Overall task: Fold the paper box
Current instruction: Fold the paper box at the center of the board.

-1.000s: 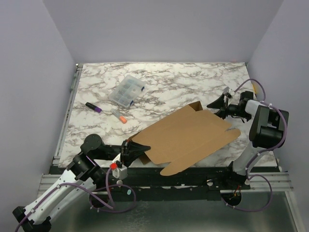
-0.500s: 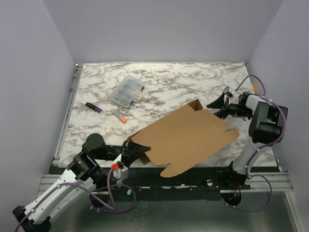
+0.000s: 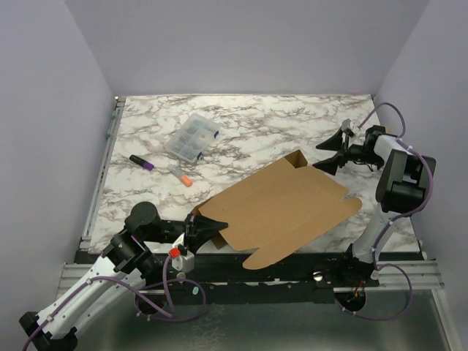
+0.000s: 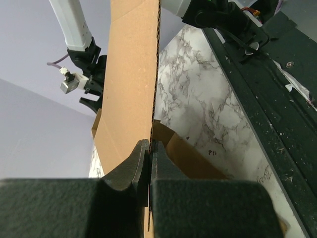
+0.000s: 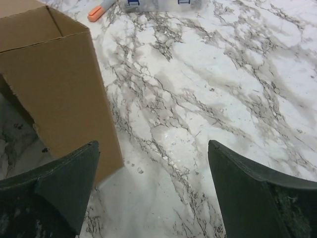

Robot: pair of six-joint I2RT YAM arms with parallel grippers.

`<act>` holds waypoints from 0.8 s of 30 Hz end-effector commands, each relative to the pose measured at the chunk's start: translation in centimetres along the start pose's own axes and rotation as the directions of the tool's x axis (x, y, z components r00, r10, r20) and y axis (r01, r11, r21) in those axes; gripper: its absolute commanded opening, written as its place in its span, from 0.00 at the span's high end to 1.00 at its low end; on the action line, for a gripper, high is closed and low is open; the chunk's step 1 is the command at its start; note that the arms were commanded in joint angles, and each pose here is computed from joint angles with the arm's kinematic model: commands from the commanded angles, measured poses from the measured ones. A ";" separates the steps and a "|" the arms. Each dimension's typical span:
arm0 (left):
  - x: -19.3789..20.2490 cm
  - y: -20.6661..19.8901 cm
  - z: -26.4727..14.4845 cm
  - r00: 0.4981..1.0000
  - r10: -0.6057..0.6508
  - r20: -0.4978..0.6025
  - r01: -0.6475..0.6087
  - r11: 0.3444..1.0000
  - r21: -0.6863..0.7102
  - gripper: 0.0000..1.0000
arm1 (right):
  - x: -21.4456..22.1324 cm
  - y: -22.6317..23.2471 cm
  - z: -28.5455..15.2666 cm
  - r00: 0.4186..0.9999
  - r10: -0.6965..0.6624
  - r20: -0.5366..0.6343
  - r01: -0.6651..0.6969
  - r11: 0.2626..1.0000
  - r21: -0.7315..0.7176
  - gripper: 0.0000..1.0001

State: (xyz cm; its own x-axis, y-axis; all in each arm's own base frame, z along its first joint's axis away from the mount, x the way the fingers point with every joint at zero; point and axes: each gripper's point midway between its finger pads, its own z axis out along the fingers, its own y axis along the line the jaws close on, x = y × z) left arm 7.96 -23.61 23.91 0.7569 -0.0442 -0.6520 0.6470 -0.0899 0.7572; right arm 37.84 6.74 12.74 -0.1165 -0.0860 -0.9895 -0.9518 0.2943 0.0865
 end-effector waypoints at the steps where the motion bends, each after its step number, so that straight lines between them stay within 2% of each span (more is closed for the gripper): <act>1: 0.3 -1.3 -0.2 0.998 -0.060 -0.016 0.060 0.998 0.034 1.00 | -0.5 -0.4 0.2 0.998 0.062 0.021 -0.062 0.998 -0.021 0.11; 3: 0.3 -1.2 -0.2 0.998 -0.060 -0.018 0.061 0.998 0.032 1.00 | -0.1 -1.5 0.1 0.991 0.130 -0.013 -0.130 0.991 -0.001 0.16; 5: 0.3 -1.2 -0.2 0.998 -0.057 -0.020 0.057 0.998 0.034 1.00 | 0.9 -2.5 0.3 0.977 0.201 -0.076 -0.196 0.978 0.069 0.11; 7: 0.4 -1.1 -0.2 0.998 -0.051 -0.022 0.052 0.998 0.037 1.00 | 0.9 -3.0 1.0 0.978 0.175 -0.110 -0.162 0.980 0.118 0.04; 9: 0.5 -0.9 -0.1 0.999 -0.042 -0.029 0.043 0.999 0.033 1.00 | 0.1 -2.4 2.0 0.982 0.162 -0.092 -0.156 0.985 0.070 0.03; 12: 0.5 -0.3 -0.3 0.999 -0.011 -0.042 0.012 1.000 0.015 1.00 | 0.0 -1.5 2.9 0.974 0.218 -0.062 -0.218 0.976 0.000 0.03; 17: 0.3 0.6 -0.5 0.999 0.012 -0.046 -0.013 1.000 -0.022 1.00 | 0.6 -0.7 4.7 0.972 0.223 -0.079 -0.226 0.973 -0.039 0.01; 21: -1.1 2.6 -0.8 1.000 0.000 0.010 0.001 0.988 -0.156 1.00 | 0.0 -1.0 5.0 0.965 0.255 -0.055 -0.258 0.965 -0.051 0.01; 24: -1.0 2.3 -0.8 1.000 -0.009 0.017 0.011 0.988 -0.155 1.00 | -0.1 -1.4 5.3 0.957 0.287 -0.047 -0.289 0.955 -0.066 0.01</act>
State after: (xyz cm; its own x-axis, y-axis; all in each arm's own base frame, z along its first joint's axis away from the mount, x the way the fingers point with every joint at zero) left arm 8.64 -23.02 25.94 0.7794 -0.0405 -0.6252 0.6262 0.0195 0.7794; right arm 39.65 11.14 11.68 -0.3703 -0.0888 -0.9247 -0.9020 0.2722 0.3351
